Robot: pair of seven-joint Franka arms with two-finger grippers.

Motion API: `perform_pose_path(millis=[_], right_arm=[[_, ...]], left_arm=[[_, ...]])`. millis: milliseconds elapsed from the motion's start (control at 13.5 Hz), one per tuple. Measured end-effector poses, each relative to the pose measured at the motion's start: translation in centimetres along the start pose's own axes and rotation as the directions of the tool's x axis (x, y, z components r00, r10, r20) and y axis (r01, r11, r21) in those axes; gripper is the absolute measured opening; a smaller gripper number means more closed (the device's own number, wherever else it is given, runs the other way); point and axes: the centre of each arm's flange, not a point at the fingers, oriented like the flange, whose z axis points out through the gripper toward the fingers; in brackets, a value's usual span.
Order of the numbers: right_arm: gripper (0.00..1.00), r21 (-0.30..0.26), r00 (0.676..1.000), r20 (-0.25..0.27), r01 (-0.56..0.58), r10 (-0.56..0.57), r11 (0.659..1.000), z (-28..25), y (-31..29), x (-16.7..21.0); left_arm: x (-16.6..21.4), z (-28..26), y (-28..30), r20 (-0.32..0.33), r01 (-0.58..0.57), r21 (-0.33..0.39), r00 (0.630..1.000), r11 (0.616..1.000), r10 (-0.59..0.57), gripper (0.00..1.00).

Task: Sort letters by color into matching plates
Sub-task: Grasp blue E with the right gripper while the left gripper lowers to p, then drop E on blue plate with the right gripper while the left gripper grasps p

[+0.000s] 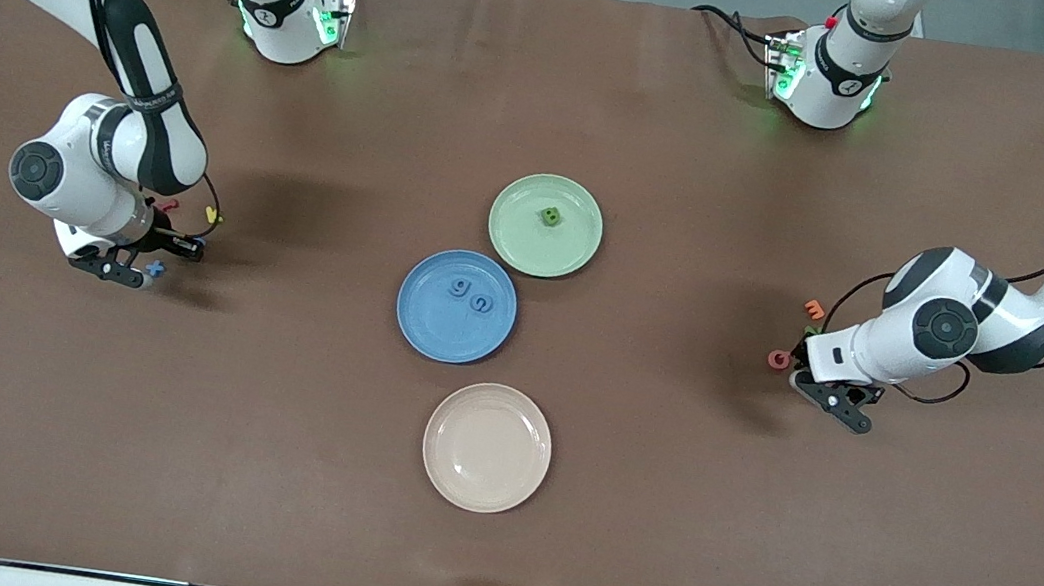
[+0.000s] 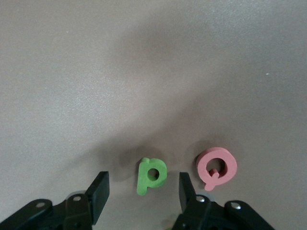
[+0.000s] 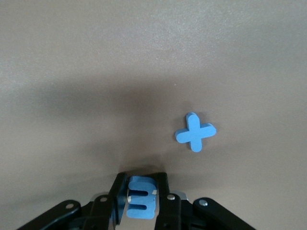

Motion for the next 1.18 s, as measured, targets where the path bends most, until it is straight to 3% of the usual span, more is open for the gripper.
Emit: perform_pose_path(millis=[148, 518, 739, 961, 1183], right_arm=[[0.27, 0.001, 1.0, -0.001, 0.002, -0.002, 1.0, 0.0, -0.1, 0.0], [0.26, 0.0, 1.0, 0.0, 0.003, -0.003, 1.0, -0.1, -0.1, 0.0], [0.26, 0.003, 0.999, 0.037, 0.022, -0.022, 1.0, -0.5, -1.2, 0.0], [0.26, 0.015, 0.995, 0.068, 0.068, -0.069, 0.998, -3.2, -3.9, 1.1], [0.26, 0.022, 0.994, 0.054, 0.095, -0.096, 0.995, -7.2, -7.6, 2.9]], left_arm=[[0.0, 0.0, 0.2, 0.001, -0.003, 0.0, 1.0, 1.0, 0.003, 0.67], [0.3, 0.1, 0.7, 0.002, -0.014, 0.0, 1.0, 1.0, 0.014, 0.63], [0.3, 0.2, 0.7, 0.002, -0.014, 0.001, 1.0, 1.0, 0.014, 0.62], [0.2, 0.5, 0.4, 0.007, -0.03, 0.026, 1.0, 0.999, 0.03, 0.6], [0.1, 0.8, 0.3, 0.008, -0.036, 0.042, 0.999, 0.998, 0.036, 0.58]])
